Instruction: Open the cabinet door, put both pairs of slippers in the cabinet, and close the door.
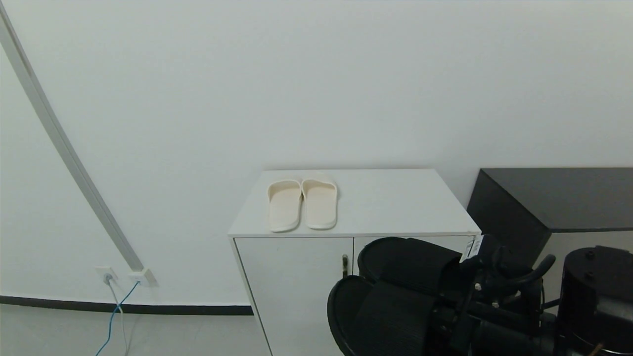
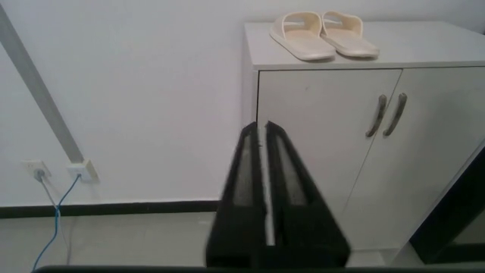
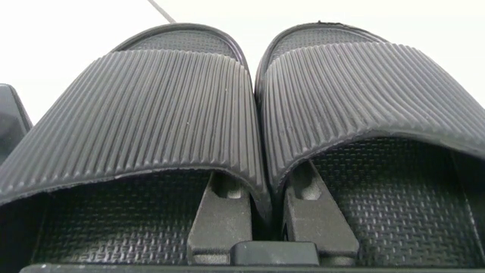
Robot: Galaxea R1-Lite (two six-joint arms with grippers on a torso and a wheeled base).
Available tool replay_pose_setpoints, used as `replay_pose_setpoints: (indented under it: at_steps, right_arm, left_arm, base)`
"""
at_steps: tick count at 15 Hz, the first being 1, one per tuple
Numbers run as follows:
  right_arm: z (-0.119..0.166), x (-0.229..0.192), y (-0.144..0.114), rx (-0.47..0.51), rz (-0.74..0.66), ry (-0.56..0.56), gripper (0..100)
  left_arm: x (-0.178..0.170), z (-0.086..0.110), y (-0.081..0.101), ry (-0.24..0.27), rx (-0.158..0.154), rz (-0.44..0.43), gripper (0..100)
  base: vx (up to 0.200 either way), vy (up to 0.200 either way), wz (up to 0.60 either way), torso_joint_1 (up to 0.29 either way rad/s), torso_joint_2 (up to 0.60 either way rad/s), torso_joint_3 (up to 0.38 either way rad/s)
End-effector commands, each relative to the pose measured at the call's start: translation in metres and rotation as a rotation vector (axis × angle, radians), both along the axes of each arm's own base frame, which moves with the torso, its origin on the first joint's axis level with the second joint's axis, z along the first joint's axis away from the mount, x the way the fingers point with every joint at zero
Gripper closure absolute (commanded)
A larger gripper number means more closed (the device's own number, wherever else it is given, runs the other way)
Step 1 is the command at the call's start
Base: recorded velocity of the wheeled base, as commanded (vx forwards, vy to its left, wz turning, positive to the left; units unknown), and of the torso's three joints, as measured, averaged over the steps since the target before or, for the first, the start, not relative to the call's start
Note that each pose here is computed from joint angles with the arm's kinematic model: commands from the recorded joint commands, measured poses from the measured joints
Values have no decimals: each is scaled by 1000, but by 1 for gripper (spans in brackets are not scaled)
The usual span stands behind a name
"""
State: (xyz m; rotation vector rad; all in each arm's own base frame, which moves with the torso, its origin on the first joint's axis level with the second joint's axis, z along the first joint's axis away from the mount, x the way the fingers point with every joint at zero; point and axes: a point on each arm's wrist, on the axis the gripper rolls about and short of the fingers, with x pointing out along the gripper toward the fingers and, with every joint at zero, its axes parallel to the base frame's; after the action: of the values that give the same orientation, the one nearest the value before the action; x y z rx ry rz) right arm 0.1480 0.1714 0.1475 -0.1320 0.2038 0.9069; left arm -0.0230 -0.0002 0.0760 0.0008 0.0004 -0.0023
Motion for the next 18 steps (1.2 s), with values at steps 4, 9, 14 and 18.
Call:
replay_pose_setpoints:
  at_steps: [4, 9, 14, 18]
  right_arm:
    - [-6, -2, 1, -19, 13, 15, 100]
    - [-10, -3, 2, -34, 17, 24, 100]
    - [-15, -3, 3, -53, 24, 19, 100]
    - [-16, -4, 1, -61, 22, 12, 100]
  left_arm:
    - [0, 0, 0, 1, -1, 2, 0]
    - [0, 0, 0, 1, 1, 2, 0]
    - [0, 0, 0, 3, 4, -1, 0]
    - [0, 0, 0, 1, -1, -1, 0]
  base:
    - [0, 0, 0, -157, 363, 204]
    - [0, 0, 0, -220, 526, 306]
    - [0, 0, 0, -211, 536, 321]
    - [0, 0, 0, -187, 510, 322]
